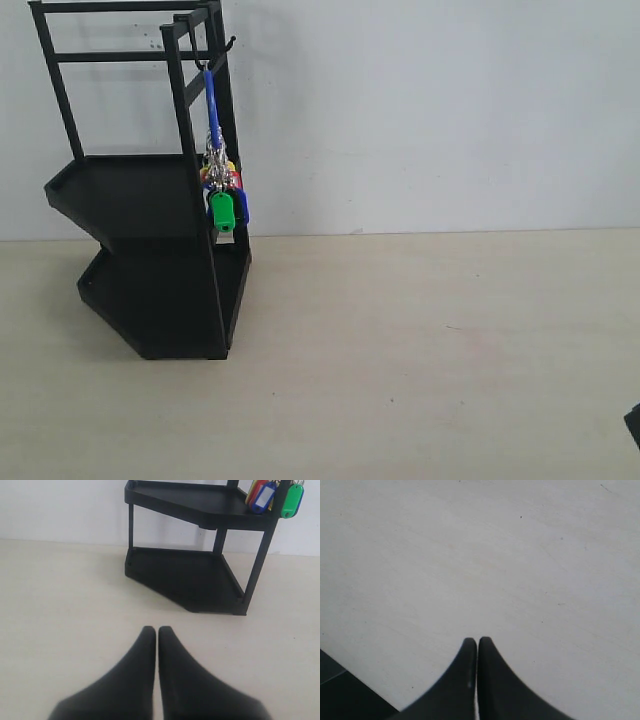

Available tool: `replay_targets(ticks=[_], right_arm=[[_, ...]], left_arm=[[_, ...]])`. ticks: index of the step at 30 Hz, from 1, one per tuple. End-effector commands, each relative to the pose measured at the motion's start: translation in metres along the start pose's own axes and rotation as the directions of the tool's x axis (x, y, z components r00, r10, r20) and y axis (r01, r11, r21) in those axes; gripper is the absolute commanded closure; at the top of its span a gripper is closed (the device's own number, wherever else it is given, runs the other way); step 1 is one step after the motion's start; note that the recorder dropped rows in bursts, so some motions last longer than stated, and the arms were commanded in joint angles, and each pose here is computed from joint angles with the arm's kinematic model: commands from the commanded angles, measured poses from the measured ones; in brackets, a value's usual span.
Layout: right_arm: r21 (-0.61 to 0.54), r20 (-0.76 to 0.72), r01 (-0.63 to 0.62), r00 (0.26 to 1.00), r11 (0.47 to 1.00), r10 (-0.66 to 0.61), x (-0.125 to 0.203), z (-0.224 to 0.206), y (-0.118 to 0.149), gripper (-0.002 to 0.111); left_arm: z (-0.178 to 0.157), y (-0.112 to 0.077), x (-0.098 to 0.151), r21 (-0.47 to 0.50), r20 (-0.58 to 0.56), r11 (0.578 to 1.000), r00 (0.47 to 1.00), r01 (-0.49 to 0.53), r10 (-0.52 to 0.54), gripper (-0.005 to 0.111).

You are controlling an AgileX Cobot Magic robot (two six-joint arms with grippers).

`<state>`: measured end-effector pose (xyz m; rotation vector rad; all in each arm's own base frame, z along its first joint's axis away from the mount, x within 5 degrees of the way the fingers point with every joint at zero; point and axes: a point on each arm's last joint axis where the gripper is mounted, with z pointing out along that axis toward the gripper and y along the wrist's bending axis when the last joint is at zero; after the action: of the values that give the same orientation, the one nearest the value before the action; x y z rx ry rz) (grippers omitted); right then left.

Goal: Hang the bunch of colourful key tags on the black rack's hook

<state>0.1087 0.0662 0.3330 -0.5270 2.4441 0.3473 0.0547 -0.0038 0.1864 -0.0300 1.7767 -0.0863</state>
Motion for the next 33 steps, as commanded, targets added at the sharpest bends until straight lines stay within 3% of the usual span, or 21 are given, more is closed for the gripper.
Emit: replay_targets(ticks=[1, 16, 20, 22, 26, 28, 33], right_arm=[[0.002, 0.005, -0.004, 1.0, 1.0, 0.004, 0.001, -0.001, 0.0, 0.108], [-0.003, 0.047, 0.0, 0.999, 1.0, 0.0, 0.0, -0.005, 0.0, 0.108], [-0.005, 0.155, 0.007, 0.988, 1.0, -0.006, 0.001, -0.018, 0.0, 0.108], [-0.009, 0.299, 0.014, 0.954, 1.0, -0.011, -0.002, -0.023, 0.0, 0.108], [-0.089, 0.621, -0.019, 0.781, 0.996, 0.07, 0.004, -0.024, 0.0, 0.108], [-0.126, 0.669, -0.042, 0.734, 0.991, 0.116, 0.016, -0.018, -0.002, 0.108], [-0.136, 0.697, -0.059, 0.704, 0.989, 0.138, 0.053, 0.004, -0.009, 0.108]], left_arm=[[0.0, 0.0, -0.001, -0.001, 0.011, 1.0, 1.0, -0.008, 0.008, 0.102], [0.0, 0.0, -0.001, -0.001, 0.011, 1.0, 1.0, -0.008, 0.008, 0.102], [0.0, 0.0, -0.001, -0.001, 0.011, 1.0, 1.0, -0.008, 0.008, 0.102], [0.0, 0.0, -0.001, -0.001, 0.011, 1.0, 1.0, -0.008, 0.008, 0.102], [0.0, 0.0, -0.001, -0.001, 0.011, 1.0, 1.0, -0.008, 0.008, 0.102], [0.0, 0.0, -0.001, -0.001, 0.011, 1.0, 1.0, -0.008, 0.008, 0.102], [0.0, 0.0, -0.001, -0.001, 0.011, 1.0, 1.0, -0.008, 0.008, 0.102]])
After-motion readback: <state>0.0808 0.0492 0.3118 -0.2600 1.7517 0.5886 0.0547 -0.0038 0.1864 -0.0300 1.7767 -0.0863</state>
